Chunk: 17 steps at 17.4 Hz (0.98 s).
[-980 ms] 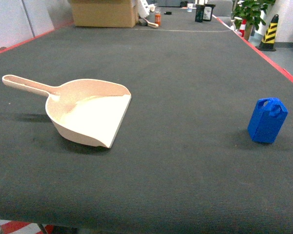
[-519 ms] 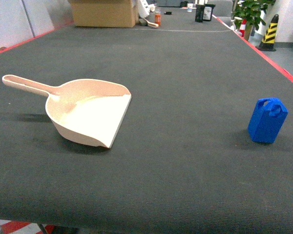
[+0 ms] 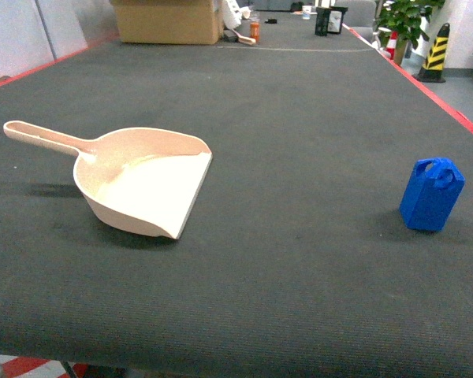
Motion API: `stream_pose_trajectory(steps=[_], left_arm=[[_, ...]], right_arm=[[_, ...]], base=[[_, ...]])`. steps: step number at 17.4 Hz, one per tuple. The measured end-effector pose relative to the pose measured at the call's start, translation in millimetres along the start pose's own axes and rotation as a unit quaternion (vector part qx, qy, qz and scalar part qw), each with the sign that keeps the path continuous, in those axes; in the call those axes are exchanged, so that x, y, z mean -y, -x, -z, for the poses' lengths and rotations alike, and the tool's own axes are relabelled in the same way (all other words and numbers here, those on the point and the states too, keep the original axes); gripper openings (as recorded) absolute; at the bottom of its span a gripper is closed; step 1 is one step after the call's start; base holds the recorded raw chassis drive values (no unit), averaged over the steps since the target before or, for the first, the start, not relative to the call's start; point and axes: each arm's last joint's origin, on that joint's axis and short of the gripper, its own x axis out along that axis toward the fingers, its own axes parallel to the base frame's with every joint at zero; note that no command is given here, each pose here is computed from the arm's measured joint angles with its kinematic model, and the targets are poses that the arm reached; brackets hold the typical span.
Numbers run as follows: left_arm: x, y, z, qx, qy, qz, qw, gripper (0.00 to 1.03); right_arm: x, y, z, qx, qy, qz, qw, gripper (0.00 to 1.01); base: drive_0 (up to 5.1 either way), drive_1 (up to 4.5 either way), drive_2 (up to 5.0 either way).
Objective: Place part in tray to right shelf
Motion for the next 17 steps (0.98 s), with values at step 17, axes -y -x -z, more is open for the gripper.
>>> stream_pose_trajectory(steps=[17], left_arm=[[0.0,0.0,0.0,0.0,0.0,0.0,1.0,0.98]], right_arm=[[0.0,0.0,0.0,0.0,0.0,0.0,1.0,0.98]], base=[[0.0,0.0,0.0]])
